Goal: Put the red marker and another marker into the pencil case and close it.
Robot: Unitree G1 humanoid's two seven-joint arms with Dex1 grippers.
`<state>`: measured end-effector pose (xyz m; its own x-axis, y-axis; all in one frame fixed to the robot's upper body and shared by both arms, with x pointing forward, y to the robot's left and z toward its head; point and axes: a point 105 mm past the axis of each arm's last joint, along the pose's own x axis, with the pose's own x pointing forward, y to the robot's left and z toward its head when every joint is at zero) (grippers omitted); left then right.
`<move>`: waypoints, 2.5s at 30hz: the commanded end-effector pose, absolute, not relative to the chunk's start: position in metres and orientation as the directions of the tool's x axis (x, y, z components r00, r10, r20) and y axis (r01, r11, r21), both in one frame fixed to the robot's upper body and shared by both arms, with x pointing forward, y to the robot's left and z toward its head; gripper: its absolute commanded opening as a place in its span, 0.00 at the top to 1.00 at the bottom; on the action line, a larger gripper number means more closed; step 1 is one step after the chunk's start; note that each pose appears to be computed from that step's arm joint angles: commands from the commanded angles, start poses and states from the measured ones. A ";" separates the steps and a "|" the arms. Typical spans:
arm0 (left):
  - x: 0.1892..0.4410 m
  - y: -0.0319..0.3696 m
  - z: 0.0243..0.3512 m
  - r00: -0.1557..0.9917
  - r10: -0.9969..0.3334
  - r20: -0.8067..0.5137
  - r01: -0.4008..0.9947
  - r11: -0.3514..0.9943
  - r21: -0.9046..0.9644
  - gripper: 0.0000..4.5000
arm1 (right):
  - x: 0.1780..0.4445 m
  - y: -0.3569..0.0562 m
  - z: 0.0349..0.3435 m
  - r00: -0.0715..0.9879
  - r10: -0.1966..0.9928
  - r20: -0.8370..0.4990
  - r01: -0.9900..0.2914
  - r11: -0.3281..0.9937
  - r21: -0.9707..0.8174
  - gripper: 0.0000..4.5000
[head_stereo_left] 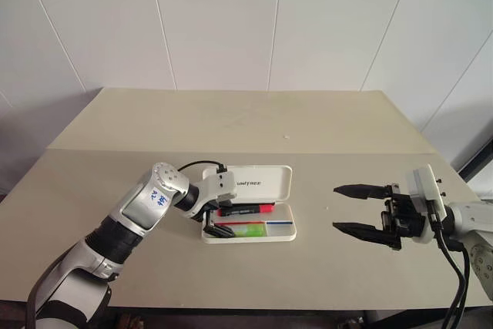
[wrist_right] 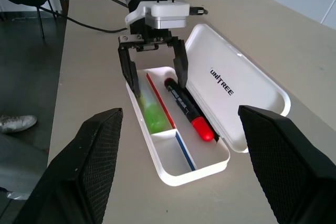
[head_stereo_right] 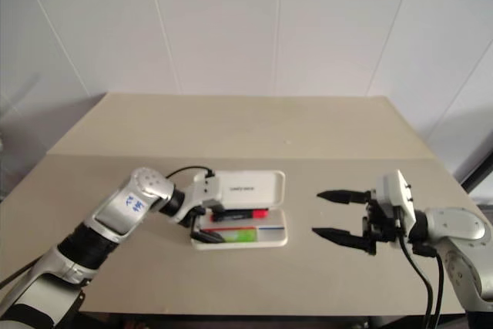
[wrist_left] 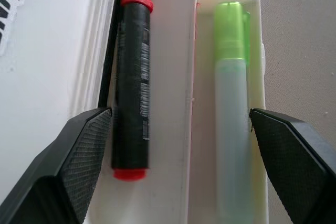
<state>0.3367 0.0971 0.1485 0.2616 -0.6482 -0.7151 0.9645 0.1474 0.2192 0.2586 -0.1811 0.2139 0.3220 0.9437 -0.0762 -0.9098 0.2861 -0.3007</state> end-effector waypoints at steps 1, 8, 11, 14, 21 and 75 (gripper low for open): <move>0.339 0.105 0.147 0.318 -0.623 -0.715 0.947 0.179 0.266 0.00 | 0.258 -0.177 0.221 0.298 0.953 -0.057 -0.908 0.265 -0.325 0.00; 0.316 0.098 0.182 0.353 -0.716 -0.602 0.934 0.237 0.266 0.00 | 0.259 -0.177 0.221 0.280 0.958 -0.067 -0.916 0.246 -0.318 0.00; 0.296 0.104 0.193 0.367 -0.747 -0.554 0.929 0.269 0.254 0.00 | 0.259 -0.178 0.221 0.271 0.960 -0.076 -0.921 0.235 -0.310 0.00; 0.287 0.109 0.201 0.410 -0.758 -0.507 0.912 0.324 0.253 0.00 | 0.261 -0.179 0.221 0.260 0.962 -0.082 -0.926 0.224 -0.304 0.00; 0.310 0.167 0.209 0.811 -0.487 -0.325 0.572 0.776 0.266 0.00 | 0.268 -0.178 0.222 0.216 0.972 -0.095 -0.938 0.179 -0.295 0.00; 0.312 0.253 0.118 0.936 0.236 -0.260 -0.282 0.946 -0.156 0.92 | 0.281 -0.171 0.226 0.171 0.979 -0.109 -0.946 0.132 -0.295 0.00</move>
<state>0.3080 0.2491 0.1059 0.9114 0.2642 -0.3155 -0.3172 0.9394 -0.1297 0.2851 -0.1679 0.2139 0.1610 0.9784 -0.1298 -0.9601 0.1248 -0.2501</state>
